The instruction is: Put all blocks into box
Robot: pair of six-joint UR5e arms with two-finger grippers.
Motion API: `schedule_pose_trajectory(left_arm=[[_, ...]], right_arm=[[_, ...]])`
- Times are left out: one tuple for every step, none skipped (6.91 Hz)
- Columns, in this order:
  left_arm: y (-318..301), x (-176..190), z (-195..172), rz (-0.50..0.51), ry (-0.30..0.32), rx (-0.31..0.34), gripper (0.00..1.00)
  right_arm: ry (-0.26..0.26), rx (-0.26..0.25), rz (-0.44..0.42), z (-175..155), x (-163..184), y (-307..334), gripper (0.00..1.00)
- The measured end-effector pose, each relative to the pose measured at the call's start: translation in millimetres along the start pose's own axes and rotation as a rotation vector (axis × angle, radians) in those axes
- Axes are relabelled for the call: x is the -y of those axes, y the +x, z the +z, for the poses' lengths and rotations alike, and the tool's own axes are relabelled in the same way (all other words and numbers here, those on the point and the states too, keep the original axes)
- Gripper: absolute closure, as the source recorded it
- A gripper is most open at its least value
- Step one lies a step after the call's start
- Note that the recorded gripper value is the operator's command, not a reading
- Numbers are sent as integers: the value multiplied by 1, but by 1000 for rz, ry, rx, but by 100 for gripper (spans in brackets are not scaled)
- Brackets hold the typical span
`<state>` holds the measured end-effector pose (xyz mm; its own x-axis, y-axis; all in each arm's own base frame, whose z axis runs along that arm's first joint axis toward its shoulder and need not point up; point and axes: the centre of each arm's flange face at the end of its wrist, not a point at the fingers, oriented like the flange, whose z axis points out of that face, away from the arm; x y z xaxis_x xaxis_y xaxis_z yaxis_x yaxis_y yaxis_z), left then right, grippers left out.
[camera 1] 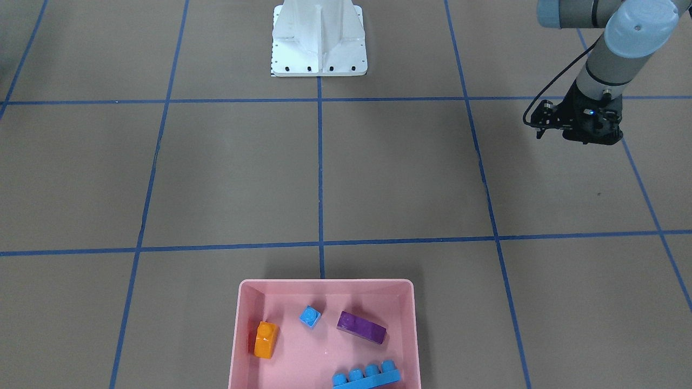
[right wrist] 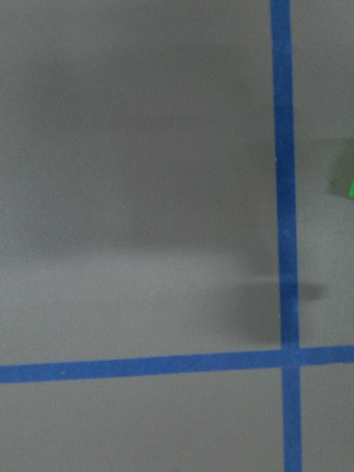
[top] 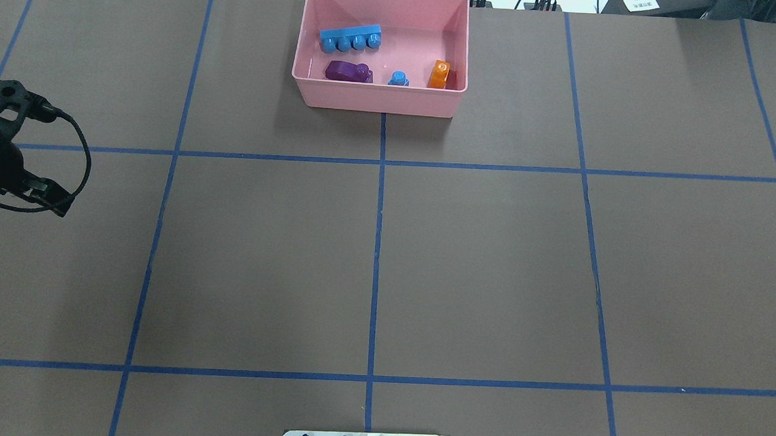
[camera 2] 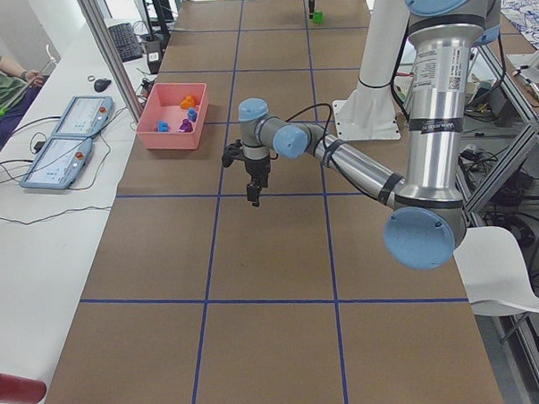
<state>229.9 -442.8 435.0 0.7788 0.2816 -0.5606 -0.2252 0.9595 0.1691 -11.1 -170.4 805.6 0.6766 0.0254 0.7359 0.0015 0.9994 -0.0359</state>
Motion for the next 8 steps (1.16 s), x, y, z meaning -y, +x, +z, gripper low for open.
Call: schedule_pose_trajectory(left_arm=[[0,0,0,0,0,0,0],[0,-1,0,0,0,0,0],[0,-1,0,-1,-1,0,0],[0,-1,0,-15,-2,0,0],[1,-1,1,-42,-2,-1,0],[1,-1,0,-58,-3,-3,0],[2,-1,0,-65,-6,-11,0],[3,-2,0,-68,-13,-25,0]], right_arm=[[-33,-13,-43,5,-5,-2,18],[-48,-26,-68,5,-14,2,62],[-52,-35,-86,3,-22,6,90],[-54,-39,-93,1,-27,9,98],[-53,-41,-97,1,-28,9,100],[-44,-45,-102,1,-25,8,100],[-25,-46,-115,-2,-19,1,100],[3,-35,-136,-7,-9,-12,100]])
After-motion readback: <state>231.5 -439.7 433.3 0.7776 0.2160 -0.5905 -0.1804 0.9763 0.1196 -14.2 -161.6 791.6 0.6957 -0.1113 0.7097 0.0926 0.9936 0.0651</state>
